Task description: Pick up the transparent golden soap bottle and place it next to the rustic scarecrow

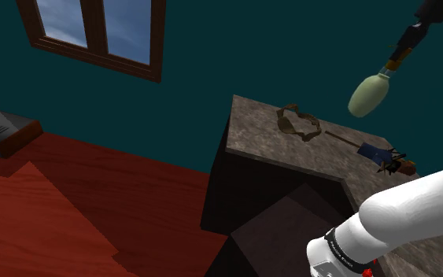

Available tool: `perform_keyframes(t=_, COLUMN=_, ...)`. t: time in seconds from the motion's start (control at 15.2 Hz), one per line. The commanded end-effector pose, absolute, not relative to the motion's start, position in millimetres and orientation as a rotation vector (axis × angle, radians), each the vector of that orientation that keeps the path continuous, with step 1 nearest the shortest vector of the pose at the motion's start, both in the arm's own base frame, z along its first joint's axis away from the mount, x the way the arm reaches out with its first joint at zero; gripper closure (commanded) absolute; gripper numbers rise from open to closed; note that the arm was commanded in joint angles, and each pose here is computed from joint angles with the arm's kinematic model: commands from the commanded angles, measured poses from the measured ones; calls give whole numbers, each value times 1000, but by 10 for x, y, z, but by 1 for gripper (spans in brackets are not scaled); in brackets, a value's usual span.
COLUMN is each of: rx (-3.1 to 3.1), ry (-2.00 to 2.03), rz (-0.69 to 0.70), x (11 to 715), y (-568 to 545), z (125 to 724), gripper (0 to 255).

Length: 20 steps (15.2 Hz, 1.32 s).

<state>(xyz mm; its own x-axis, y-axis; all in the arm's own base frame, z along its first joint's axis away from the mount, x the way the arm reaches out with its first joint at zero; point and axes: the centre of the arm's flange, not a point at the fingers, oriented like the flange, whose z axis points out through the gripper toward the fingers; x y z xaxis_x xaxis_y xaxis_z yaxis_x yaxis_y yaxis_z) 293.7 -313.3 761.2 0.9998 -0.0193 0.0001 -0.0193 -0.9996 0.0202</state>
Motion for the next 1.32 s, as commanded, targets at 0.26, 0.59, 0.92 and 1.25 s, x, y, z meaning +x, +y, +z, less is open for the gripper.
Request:
perform_keyframes(t=0.26, rx=3121, ry=-28, rz=0, x=2303, y=-3620, z=7592, gripper=255)
perform_keyframes(t=0.59, rx=3121, ry=-28, rz=0, x=1770, y=-4010, z=7594, gripper=255)
perform_keyframes(t=0.92, rx=3121, ry=-28, rz=0, x=1238, y=-4400, z=7596, gripper=255)
perform_keyframes(t=1.25, rx=3121, ry=-28, rz=0, x=705, y=-4791, z=7598, gripper=255)
